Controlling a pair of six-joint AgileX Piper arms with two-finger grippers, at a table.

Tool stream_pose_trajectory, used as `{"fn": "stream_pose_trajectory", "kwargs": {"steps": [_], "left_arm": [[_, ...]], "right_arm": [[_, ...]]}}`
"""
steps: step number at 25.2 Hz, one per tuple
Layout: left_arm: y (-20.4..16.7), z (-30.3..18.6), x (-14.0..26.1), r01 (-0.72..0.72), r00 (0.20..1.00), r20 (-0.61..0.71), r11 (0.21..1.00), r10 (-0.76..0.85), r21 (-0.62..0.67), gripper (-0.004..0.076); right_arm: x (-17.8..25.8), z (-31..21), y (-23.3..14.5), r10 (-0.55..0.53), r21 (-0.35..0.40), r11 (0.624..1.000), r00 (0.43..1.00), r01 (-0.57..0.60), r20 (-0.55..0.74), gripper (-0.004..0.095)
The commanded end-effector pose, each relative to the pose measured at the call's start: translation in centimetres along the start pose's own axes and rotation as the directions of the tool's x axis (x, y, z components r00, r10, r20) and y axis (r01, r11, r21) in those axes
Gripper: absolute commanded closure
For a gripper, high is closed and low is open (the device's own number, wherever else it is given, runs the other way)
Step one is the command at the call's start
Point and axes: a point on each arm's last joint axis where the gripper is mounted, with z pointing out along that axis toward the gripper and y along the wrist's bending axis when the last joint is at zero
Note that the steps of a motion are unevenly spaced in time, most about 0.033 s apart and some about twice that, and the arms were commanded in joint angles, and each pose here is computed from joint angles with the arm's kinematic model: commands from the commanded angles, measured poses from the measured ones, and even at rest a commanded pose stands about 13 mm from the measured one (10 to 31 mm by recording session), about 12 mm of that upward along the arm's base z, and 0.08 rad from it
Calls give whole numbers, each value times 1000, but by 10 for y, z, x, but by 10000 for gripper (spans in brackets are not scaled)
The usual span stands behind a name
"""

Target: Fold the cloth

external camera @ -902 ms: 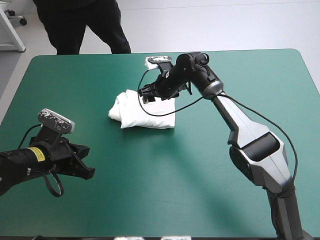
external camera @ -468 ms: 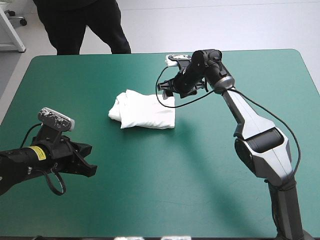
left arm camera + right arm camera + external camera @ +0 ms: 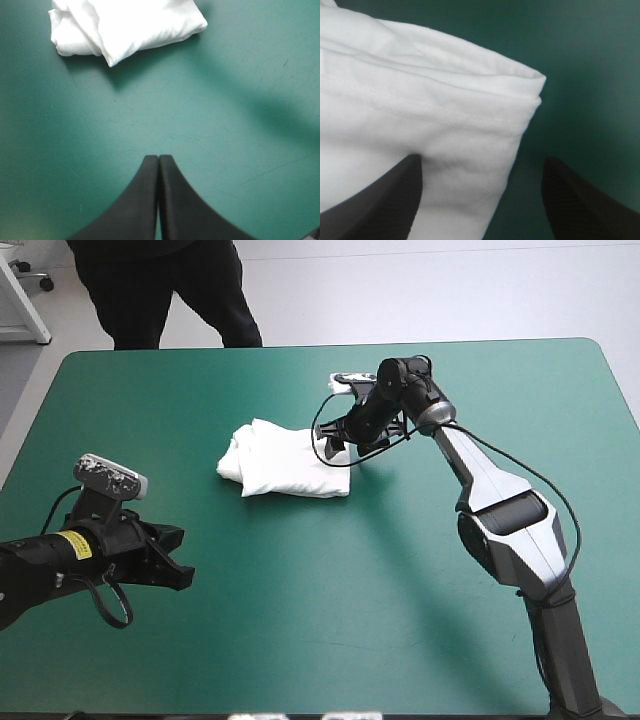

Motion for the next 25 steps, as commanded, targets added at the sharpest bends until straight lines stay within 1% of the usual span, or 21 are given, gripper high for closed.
{"fn": "stream_pose_trajectory", "kwargs": {"steps": [1, 4, 5, 6, 7, 9, 10, 12, 14, 16, 17, 21, 23, 25], "left_arm": [[-2, -6, -9, 12, 997, 79, 1000, -13, 10, 733], [-1, -6, -9, 11, 997, 79, 1000, -11, 7, 733], [-1, -6, -9, 10, 997, 78, 1000, -10, 5, 733], [-1, -6, -9, 10, 997, 78, 1000, -10, -1, 733], [-1, -6, -9, 11, 997, 77, 1000, -11, -3, 733], [0, -6, -9, 11, 997, 77, 1000, -10, -4, 733], [0, -6, -9, 11, 997, 77, 1000, -10, -4, 733], [0, -6, -9, 18, 997, 76, 1000, -17, -4, 733], [0, -6, -9, 56, 996, 76, 998, -56, -1, 733], [0, -6, -9, 58, 995, 76, 998, -58, -1, 733], [-1, -6, -9, 60, 995, 76, 998, -60, 4, 733], [-1, -6, -9, 60, 995, 76, 998, -60, 4, 733], [-1, -6, -9, 60, 995, 76, 998, -60, 4, 733], [-1, -6, -9, 60, 995, 74, 998, -60, 4, 733]], "right_arm": [[-4, -25, 12, -25, -52, 998, 998, 27, 52, 278], [-3, -14, 15, -25, -118, 993, 999, 29, 29, 291], [-3, -11, 16, -26, -132, 991, 999, 29, 24, 332], [-2, -10, 16, -29, -141, 990, 999, 32, 22, 393], [-3, -10, 17, -40, -142, 989, 999, 43, 26, 530], [-3, -10, 17, -67, -144, 987, 997, 70, 29, 766], [-3, -12, 18, -119, -143, 982, 992, 124, 43, 912], [-5, -13, 17, -141, -140, 979, 988, 149, 65, 924], [-4, -13, 14, -168, -104, 980, 985, 172, 50, 924], [-4, -14, 8, -143, -34, 989, 989, 144, 37, 923], [-5, -22, 4, -139, 17, 990, 989, 139, 49, 923], [-8, -48, -5, -121, 52, 992, 988, 116, 94, 923], [-9, -62, -12, -104, 83, 992, 988, 95, 117, 923], [-5, -73, -23, -85, 106, 992, 990, 72, 115, 923]]}}
